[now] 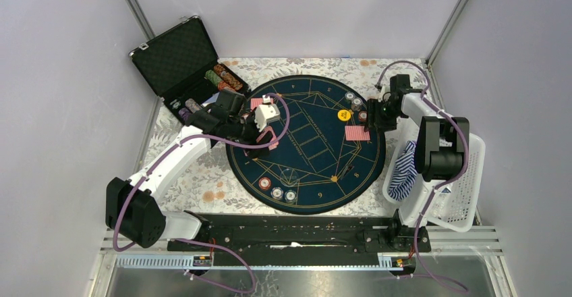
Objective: Distribute texas hold em gaming equipment
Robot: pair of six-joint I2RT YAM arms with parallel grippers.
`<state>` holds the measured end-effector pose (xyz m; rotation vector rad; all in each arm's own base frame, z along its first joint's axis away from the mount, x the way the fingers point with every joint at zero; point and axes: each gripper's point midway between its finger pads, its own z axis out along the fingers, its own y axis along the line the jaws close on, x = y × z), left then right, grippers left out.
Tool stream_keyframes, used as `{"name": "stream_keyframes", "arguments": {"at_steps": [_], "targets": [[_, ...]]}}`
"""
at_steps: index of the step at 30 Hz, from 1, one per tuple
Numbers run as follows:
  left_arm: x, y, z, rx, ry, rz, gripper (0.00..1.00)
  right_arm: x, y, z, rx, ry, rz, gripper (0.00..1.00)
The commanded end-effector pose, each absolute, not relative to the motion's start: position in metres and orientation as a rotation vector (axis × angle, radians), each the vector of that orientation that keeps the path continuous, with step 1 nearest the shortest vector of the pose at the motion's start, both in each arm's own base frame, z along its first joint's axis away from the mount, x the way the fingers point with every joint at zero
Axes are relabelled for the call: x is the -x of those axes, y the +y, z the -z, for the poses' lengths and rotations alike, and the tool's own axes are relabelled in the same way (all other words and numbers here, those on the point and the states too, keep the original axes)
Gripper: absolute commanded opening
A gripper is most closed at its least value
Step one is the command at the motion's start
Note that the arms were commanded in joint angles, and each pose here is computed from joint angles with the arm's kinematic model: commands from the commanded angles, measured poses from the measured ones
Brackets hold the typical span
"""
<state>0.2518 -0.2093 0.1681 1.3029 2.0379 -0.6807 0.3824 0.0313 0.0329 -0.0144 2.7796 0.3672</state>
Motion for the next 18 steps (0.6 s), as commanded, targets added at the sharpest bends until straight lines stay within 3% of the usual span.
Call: {"name": "stream_keyframes", "arguments": {"at_steps": [1, 7, 11, 18], "targets": [[-0.261, -0.219, -0.196, -1.291, 1.919, 0.686, 0.0, -0.407, 0.031, -0.095, 0.091, 2.591, -0.349, 0.64], [-0.259, -0.218, -0.195, -1.29, 1.921, 0.684, 0.0, -0.386, 0.109, -0.162, 0.205, 2.405, -0.927, 0.82], [-0.259, -0.218, -0.195, -1.291, 1.92, 0.69, 0.0, -0.357, 0.174, -0.193, 0.24, 2.345, -1.279, 0.87], [-0.256, -0.219, -0.195, -1.291, 1.918, 0.705, 0.0, -0.308, 0.27, -0.218, 0.452, 2.275, -1.539, 0.91]]}}
